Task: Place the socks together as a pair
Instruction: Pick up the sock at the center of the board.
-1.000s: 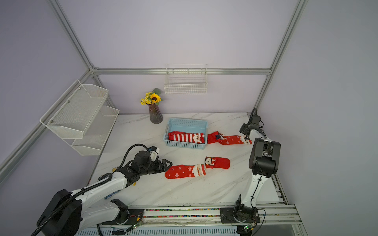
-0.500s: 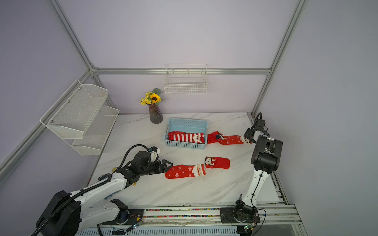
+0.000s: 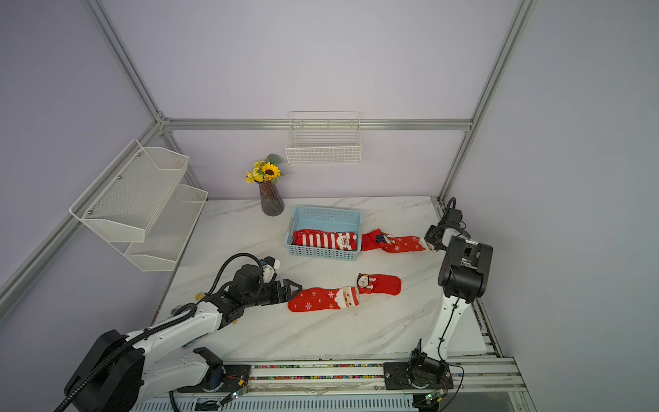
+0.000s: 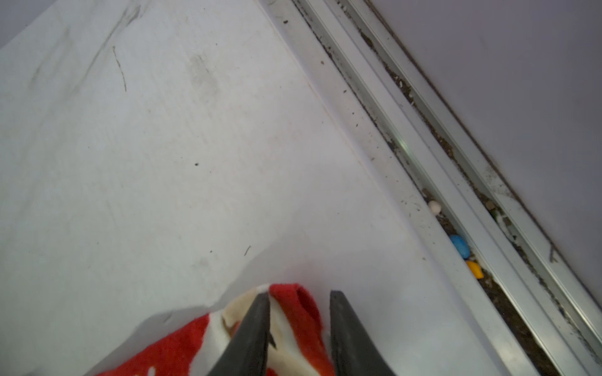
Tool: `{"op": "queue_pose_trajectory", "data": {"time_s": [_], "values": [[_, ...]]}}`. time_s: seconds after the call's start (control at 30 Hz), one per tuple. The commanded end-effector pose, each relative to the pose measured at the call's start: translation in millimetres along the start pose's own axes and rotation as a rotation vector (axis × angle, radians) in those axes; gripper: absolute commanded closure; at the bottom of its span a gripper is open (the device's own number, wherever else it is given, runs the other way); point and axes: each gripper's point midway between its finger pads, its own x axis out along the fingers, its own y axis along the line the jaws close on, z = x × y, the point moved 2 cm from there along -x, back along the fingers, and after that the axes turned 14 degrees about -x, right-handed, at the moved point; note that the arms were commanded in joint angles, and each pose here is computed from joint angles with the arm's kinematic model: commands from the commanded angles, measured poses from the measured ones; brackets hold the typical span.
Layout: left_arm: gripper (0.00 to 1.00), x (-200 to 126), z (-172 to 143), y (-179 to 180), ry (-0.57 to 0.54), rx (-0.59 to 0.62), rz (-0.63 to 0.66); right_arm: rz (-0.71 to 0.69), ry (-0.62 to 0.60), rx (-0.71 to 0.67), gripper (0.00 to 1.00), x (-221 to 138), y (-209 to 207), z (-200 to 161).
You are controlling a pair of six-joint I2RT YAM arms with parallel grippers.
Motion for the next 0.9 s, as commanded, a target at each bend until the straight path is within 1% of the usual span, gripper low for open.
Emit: {"op": "queue_pose_trajectory", "data": {"time_s": [0.0, 0.1, 0.17, 0.27, 0.3, 0.43, 0.53, 0.6, 0.67, 0.77, 0.87], "values": [[0.17, 1.0, -1.9, -0.3, 0.005, 0.006, -0.028, 0.016, 0.032, 0.005, 0.65, 5.2, 0.8, -10.1], [0.17, 1.9, -4.0, 5.5, 0.002, 0.015, -0.016, 0.009, 0.042, 0.006, 0.69, 5.7, -0.1, -15.9], [0.19, 5.1, -3.7, 7.6, 0.003, 0.015, -0.012, -0.001, 0.048, 0.005, 0.74, 3.5, -1.3, -16.6], [0.19, 8.0, -8.7, 2.2, 0.069, 0.020, -0.015, -0.015, 0.026, 0.009, 0.94, -7.0, -2.8, -8.8], [0.19, 8.2, -9.1, 0.7, 0.075, 0.016, -0.021, -0.020, 0.015, 0.016, 1.00, -11.4, -3.4, -5.5], [0.20, 1.9, -8.2, -4.8, 0.057, 0.018, -0.047, -0.059, -0.023, 0.080, 1.00, -37.3, -7.6, 9.7], [0.20, -6.5, -4.8, -10.6, 0.024, 0.032, -0.063, -0.087, -0.098, 0.165, 1.00, -71.5, -11.0, 21.7], [0.20, -11.4, -3.5, -15.1, 0.018, 0.042, -0.068, -0.061, -0.133, 0.208, 1.00, -92.2, -6.0, 26.9], [0.20, -16.1, -3.2, -20.5, 0.018, 0.052, -0.080, -0.045, -0.163, 0.234, 1.00, -116.6, 1.0, 32.2], [0.20, -19.9, 0.2, -23.1, -0.014, 0.063, -0.095, -0.044, -0.204, 0.241, 1.00, -154.6, 8.9, 41.3], [0.20, -22.2, -1.6, -27.9, 0.004, 0.063, -0.108, -0.030, -0.240, 0.274, 1.00, -190.8, 12.0, 53.6]]}}
